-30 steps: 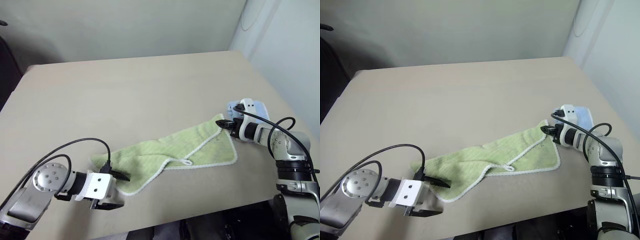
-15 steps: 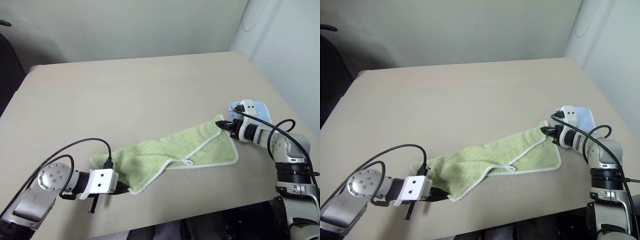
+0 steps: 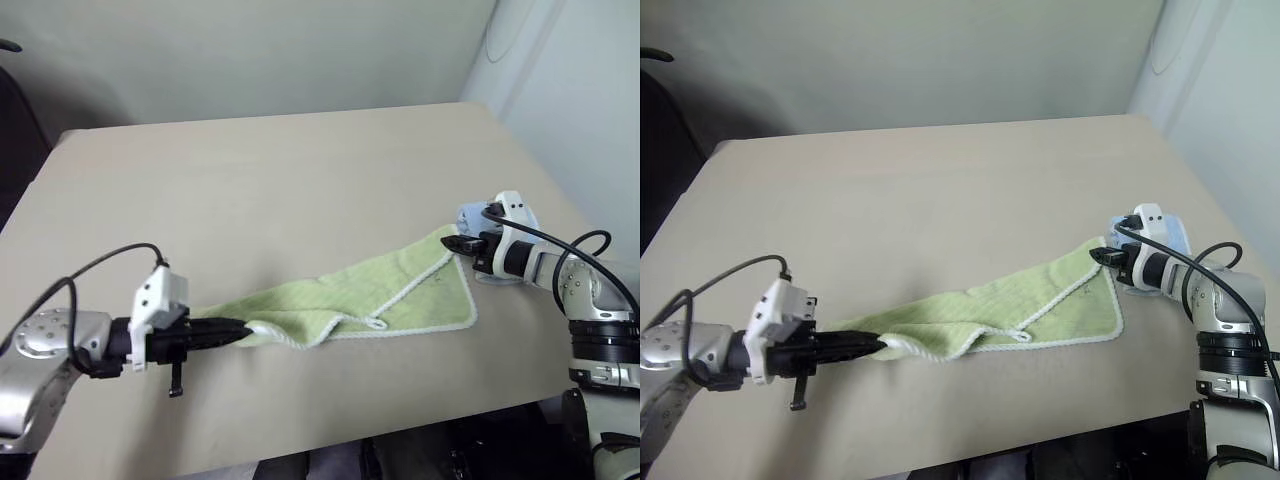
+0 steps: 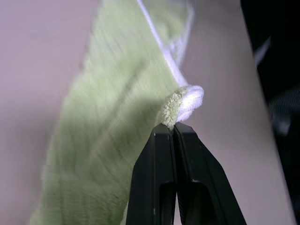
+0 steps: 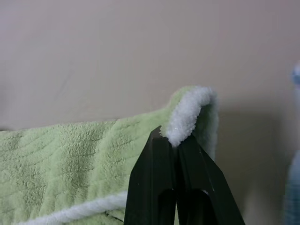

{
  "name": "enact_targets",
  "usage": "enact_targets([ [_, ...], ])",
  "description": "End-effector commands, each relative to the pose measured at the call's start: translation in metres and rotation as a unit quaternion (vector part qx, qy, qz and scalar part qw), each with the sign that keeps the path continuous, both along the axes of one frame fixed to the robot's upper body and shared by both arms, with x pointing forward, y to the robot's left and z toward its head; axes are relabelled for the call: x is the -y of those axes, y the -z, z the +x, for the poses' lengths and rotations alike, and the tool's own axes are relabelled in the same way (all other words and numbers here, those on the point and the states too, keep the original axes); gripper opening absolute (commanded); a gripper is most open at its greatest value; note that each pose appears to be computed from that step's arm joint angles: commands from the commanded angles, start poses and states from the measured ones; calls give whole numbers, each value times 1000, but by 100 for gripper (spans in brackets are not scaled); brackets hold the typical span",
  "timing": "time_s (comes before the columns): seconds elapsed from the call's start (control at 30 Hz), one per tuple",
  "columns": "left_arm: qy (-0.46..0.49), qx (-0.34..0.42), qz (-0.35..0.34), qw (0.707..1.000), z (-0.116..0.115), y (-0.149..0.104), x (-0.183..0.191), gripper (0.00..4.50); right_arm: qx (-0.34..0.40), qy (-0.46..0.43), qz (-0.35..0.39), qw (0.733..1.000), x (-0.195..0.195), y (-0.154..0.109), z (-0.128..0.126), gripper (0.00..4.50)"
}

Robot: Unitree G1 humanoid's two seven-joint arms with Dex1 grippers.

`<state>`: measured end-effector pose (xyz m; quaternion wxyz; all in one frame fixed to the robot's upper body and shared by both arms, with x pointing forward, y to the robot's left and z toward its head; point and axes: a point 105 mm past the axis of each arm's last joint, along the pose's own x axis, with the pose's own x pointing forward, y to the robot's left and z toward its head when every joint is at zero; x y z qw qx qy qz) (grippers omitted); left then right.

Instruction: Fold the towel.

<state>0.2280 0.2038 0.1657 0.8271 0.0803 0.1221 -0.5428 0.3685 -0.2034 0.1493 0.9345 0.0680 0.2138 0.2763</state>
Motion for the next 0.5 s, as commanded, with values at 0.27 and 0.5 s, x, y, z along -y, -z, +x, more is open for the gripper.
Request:
enact_targets([
  [0.27,-129,92,-205,966,47,-83,-9,2,52,19,52,997,2,-47,27,0],
  [0.5,-222,179,-265,921,87,-128,-37,2,101,15,98,990,-7,-98,47,0],
])
